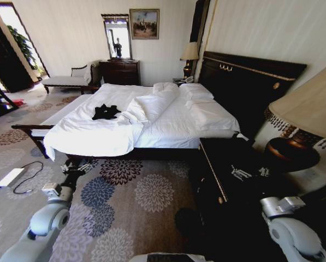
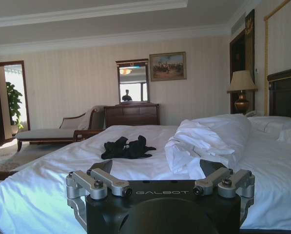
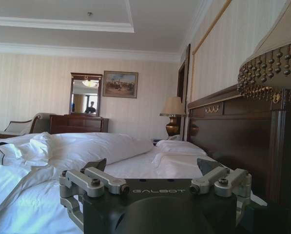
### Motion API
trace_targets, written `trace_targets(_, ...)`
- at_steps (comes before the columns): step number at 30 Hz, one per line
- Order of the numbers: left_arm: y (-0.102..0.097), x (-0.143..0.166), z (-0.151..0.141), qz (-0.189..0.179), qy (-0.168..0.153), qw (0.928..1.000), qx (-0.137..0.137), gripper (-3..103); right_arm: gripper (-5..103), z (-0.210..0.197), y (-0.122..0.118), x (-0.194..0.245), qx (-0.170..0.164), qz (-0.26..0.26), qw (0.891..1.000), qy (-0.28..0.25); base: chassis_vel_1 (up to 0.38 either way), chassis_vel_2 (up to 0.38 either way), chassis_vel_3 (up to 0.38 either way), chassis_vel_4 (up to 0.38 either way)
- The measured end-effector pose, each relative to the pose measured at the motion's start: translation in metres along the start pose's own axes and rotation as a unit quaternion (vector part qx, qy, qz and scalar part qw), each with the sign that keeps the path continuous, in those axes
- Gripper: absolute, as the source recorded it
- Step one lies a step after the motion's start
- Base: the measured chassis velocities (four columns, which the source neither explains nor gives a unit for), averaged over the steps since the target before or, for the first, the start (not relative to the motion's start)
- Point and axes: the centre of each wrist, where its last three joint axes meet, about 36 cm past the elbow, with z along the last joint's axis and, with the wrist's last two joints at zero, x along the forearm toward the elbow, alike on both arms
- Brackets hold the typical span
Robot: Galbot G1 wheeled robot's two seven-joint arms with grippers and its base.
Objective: Fold the clothes on the bed.
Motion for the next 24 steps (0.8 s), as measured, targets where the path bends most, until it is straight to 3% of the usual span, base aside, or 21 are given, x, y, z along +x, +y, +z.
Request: trace_targets(24,-0.0046,-0.0008,0.0062,-0.002,0.012,0.9999,0.005,100,100,0.0098,0.0035,0.0031,-0.002,-0.002,1.000,0.009,-0.031,0.022,0.026,-0.026)
